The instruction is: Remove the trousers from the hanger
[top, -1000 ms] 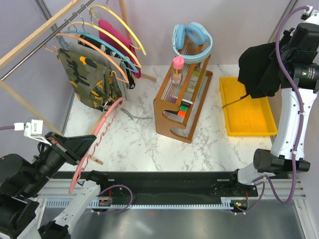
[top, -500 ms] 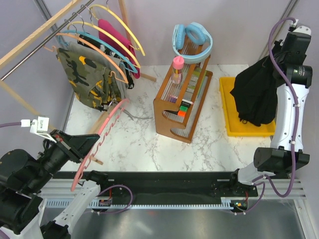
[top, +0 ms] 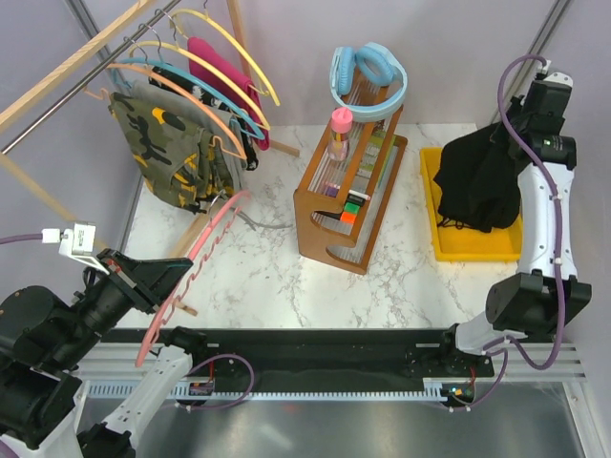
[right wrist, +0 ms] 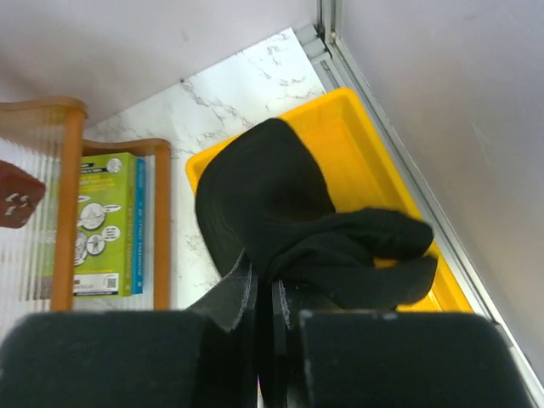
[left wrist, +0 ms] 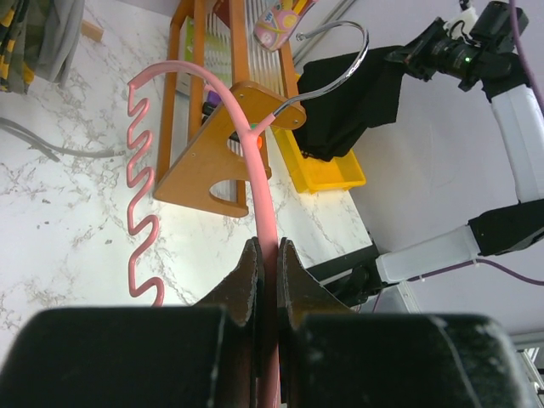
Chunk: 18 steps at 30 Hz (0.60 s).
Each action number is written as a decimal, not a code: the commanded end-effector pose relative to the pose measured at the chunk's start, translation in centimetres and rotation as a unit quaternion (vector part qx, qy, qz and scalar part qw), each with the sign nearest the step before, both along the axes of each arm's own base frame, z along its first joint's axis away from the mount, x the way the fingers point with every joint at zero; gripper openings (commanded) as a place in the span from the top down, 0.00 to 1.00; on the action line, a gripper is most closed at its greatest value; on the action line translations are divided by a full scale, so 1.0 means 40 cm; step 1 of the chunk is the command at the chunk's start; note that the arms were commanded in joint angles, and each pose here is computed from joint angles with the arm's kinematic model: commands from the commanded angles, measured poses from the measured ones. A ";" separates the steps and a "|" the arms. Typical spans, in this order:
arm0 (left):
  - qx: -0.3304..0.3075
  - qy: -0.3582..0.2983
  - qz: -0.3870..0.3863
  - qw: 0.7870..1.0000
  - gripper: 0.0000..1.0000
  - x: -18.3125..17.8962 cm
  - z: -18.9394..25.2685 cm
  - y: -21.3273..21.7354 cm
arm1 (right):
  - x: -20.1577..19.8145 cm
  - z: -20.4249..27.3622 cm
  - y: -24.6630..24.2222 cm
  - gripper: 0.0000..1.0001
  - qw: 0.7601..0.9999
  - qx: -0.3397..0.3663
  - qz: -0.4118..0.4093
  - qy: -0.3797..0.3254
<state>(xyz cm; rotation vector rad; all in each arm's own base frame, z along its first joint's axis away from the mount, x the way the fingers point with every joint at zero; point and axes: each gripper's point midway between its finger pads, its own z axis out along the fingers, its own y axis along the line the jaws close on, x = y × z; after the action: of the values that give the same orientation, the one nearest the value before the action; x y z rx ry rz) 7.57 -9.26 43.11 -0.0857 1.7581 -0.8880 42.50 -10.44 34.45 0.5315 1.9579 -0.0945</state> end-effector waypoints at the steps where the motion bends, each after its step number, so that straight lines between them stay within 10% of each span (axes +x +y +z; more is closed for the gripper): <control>1: 0.010 -0.057 -0.011 0.998 0.98 0.009 0.061 -0.006 | 0.062 0.013 -0.042 1.00 0.999 -0.008 -0.027 -0.035; 18: 0.006 -0.023 -0.005 1.000 0.98 0.028 0.030 -0.010 | 0.063 -0.536 -0.007 0.96 0.983 0.090 -0.035 0.155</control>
<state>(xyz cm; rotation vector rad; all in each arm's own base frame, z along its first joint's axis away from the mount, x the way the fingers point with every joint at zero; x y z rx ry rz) 7.77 -9.16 42.93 -0.0792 1.7615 -0.8713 43.92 -11.24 14.82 0.7169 2.2659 -0.1139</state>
